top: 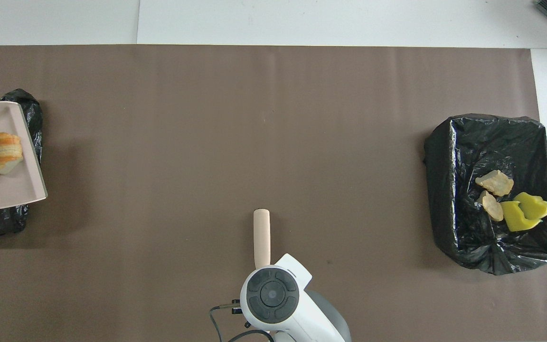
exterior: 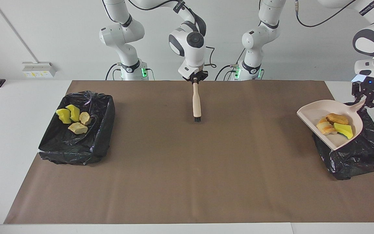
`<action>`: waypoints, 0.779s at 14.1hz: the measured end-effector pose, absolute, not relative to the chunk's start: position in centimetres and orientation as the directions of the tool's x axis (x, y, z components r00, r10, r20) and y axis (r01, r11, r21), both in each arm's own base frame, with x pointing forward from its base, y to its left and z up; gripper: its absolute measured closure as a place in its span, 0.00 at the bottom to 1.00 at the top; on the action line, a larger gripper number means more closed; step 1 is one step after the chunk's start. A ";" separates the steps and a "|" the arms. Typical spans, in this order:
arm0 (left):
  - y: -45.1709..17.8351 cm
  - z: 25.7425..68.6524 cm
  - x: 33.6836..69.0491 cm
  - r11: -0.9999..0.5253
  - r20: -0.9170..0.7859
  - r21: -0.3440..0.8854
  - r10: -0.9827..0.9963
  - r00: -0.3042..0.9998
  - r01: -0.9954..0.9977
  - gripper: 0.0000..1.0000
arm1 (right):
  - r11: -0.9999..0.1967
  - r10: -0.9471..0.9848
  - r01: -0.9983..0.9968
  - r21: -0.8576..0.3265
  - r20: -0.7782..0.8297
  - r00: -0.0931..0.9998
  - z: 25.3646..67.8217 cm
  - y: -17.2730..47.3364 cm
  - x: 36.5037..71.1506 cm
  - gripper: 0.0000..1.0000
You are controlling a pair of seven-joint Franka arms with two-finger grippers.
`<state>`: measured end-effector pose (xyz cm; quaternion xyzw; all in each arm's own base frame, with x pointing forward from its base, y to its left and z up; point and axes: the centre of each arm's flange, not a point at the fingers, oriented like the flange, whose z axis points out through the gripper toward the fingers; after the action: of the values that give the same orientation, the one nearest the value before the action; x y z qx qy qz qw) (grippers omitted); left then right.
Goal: Sweep and dump trash in bin
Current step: 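Tip the dustpan over the black trash bag with the left gripper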
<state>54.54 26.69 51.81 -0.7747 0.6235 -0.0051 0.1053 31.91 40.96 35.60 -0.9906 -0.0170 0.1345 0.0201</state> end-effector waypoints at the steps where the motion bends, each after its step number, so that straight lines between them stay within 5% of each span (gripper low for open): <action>1: 28.9 52.1 55.2 -0.164 -0.149 -0.175 -0.970 0.191 -0.971 0.68 | -0.999 0.047 0.038 -0.039 -0.264 0.963 34.9 41.1 32.0 0.74; 5: 32.5 53.5 58.1 -0.002 -0.396 -0.156 -0.916 0.064 -0.988 0.68 | -0.999 0.046 0.039 -0.031 -0.266 0.963 34.1 41.2 32.1 0.74; 11: 29.6 54.0 60.2 0.165 -0.658 -0.008 -0.743 -0.119 -0.986 0.68 | -0.999 0.034 0.037 0.004 -0.278 0.960 33.9 41.2 31.5 0.74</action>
<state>60.16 29.63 54.05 -0.6060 0.7135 0.2244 0.2708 31.47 41.22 33.88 -0.9900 -0.0178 0.1402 -0.0044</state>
